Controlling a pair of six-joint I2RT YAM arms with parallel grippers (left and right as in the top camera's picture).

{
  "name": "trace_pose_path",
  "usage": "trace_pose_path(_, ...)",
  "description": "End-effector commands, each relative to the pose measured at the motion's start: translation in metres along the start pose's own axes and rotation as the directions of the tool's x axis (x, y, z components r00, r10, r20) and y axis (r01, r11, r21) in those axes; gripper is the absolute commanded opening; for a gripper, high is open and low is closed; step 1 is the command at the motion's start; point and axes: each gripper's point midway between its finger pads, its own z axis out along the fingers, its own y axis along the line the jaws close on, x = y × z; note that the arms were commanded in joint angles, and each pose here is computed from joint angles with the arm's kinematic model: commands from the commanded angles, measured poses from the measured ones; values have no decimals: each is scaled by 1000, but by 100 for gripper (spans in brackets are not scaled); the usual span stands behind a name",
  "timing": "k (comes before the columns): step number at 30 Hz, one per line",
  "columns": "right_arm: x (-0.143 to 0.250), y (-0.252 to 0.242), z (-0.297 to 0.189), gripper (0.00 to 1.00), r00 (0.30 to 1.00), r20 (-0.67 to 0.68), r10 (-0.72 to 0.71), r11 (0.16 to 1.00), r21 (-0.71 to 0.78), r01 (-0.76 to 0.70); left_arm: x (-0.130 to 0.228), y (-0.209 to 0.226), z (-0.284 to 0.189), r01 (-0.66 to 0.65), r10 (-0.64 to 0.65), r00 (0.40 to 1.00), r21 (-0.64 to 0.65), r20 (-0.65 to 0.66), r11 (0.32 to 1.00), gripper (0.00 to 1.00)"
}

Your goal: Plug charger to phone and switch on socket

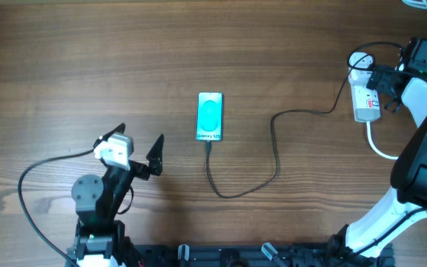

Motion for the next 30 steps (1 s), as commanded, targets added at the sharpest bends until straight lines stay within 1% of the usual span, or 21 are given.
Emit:
trace_pose_path(1,0,14,4,100,1000,-1,-9,999,-36,9,8,10,-11,16,-14,999,-62,42,998,100)
trace_pose_path(5,0,14,4,100,1000,-1,-9,999,-36,9,14,18,-18,24,-21,999,-124,26,992,100)
trace_pose_path(9,0,14,4,100,1000,-1,-9,999,-36,9,30,27,-27,37,-42,999,-195,-25,980,100)
trace_pose_path(10,0,14,4,100,1000,-1,-9,999,-36,9,26,29,-30,31,-34,999,-211,-7,977,100)
trace_pose_path(13,0,14,4,100,1000,-1,-9,999,-36,9,3,21,-36,-46,63,995,-194,80,980,100)
trace_pose_path(16,0,14,4,100,1000,-1,-9,999,-36,9,3,22,-36,-70,88,993,-204,79,976,100)
trace_pose_path(19,0,14,4,100,1000,-1,-9,999,-36,9,3,25,-37,-70,89,993,-222,77,972,100)
trace_pose_path(30,0,14,4,100,1000,-1,-9,999,-36,9,2,24,-37,-67,86,993,-219,80,973,100)
